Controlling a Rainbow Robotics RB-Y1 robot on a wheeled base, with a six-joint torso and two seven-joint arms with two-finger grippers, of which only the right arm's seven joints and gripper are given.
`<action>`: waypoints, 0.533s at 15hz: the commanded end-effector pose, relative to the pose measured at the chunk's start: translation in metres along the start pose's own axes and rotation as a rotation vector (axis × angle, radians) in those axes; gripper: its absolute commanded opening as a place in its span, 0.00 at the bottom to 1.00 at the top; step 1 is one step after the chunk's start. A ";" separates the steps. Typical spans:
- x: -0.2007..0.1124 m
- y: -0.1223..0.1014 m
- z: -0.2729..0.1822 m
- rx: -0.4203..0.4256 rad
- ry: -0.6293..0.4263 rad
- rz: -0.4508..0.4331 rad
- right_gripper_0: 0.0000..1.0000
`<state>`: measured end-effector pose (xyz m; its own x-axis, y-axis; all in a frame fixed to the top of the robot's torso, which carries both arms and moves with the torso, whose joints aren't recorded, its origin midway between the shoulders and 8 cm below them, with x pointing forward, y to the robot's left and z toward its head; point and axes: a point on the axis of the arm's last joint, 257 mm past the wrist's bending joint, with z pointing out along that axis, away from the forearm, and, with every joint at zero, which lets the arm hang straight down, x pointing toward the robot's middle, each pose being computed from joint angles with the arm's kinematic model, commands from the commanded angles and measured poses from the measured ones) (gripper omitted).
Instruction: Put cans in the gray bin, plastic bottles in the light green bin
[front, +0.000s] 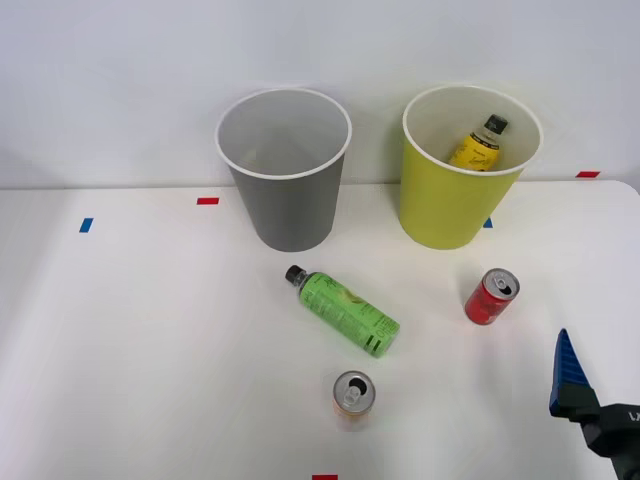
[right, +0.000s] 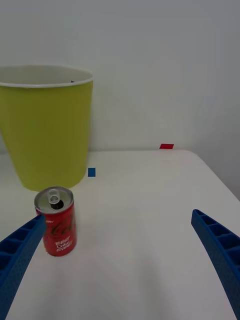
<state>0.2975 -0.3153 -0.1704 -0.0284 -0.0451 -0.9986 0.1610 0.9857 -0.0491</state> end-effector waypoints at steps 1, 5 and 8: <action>0.026 -0.005 0.004 0.029 0.037 -0.004 1.00; 0.047 -0.009 -0.001 0.039 0.064 -0.060 1.00; 0.060 -0.009 -0.010 0.056 0.024 -0.091 1.00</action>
<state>0.2883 -0.3290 -0.2214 -0.0730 -0.1399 -0.9875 0.2134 0.9650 -0.1525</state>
